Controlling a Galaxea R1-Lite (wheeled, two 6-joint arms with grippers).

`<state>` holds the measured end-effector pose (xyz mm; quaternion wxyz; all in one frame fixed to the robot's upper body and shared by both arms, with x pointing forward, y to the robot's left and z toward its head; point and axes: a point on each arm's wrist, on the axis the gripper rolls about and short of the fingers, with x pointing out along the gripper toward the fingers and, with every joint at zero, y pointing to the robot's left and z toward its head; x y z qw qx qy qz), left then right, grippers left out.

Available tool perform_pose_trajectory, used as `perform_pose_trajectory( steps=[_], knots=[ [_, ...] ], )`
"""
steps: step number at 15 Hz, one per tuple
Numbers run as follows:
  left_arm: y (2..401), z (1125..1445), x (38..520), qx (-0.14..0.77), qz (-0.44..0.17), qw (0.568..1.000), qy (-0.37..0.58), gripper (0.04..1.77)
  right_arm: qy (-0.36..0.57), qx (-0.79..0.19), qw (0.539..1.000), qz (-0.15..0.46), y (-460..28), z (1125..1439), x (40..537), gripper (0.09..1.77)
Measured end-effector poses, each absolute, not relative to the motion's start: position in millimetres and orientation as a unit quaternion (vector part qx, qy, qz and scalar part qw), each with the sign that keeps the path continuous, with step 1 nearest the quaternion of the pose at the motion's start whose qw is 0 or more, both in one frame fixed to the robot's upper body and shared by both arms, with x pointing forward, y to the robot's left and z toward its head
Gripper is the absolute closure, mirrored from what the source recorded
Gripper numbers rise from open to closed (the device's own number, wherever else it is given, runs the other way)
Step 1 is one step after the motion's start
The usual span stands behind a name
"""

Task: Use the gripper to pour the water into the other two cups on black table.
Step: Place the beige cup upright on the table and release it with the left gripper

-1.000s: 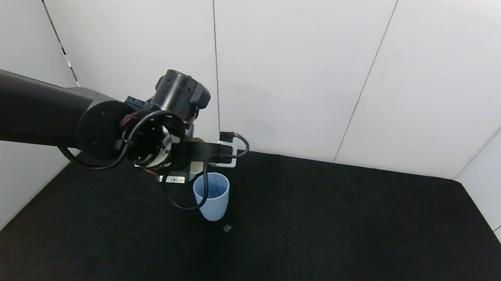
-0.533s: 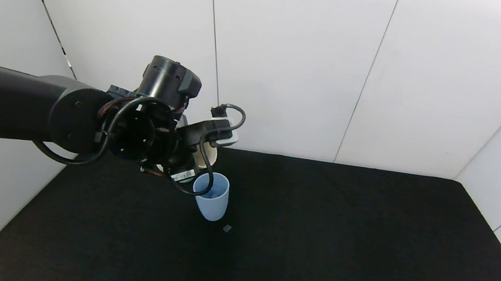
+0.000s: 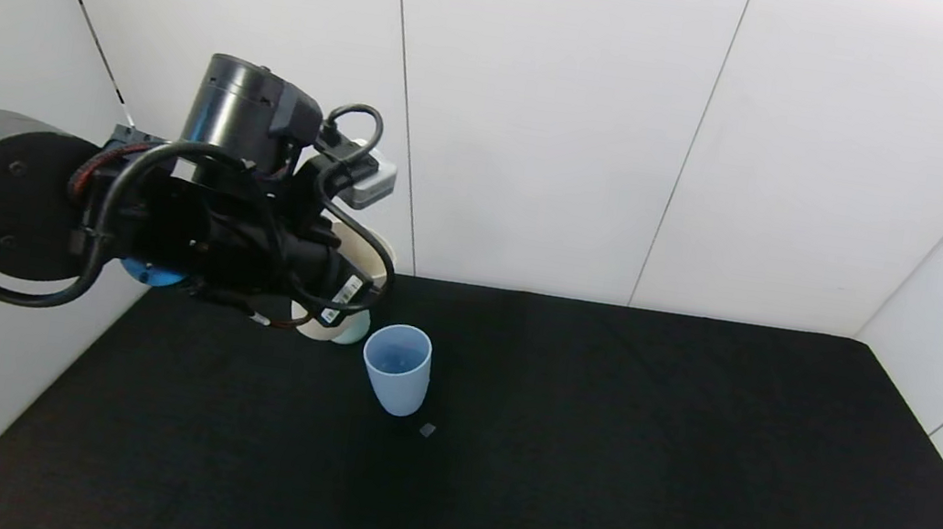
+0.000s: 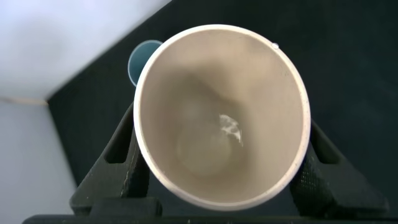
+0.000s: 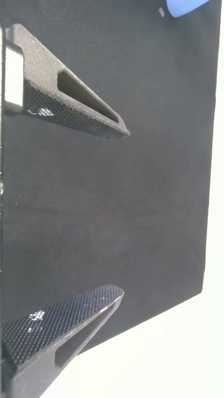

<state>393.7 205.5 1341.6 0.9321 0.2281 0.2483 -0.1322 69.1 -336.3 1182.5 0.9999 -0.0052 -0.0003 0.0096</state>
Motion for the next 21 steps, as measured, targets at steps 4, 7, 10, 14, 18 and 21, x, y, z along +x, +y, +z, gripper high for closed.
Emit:
perform_pose_trajectory(
  steps=[4,7,10,14,18,21],
  knots=[
    [235.2,1337.9,388.3,0.130,-0.118,0.964,0.198,0.58,0.000,-0.005,1.000,0.010,-336.3,1182.5,69.1,0.15],
    [256.8,1318.2,385.6,0.082,-0.105,0.982,0.132,0.58,0.000,-0.005,1.000,0.010,-336.3,1182.5,69.1,0.15],
    [275.4,1287.3,375.0,0.052,-0.084,0.988,0.120,0.58,0.000,-0.005,1.000,0.010,-336.3,1182.5,69.1,0.15],
    [311.3,1263.2,372.4,0.019,-0.024,0.987,0.155,0.58,0.000,-0.005,1.000,0.010,-336.3,1182.5,69.1,0.15],
    [329.8,1243.0,381.7,0.006,-0.006,0.986,0.168,0.58,0.000,-0.005,1.000,0.010,-336.3,1182.5,69.1,0.15],
    [332.0,1223.9,394.5,0.005,-0.002,0.986,0.166,0.58,0.000,-0.005,1.000,0.010,-336.3,1182.5,69.1,0.15]
  ],
)
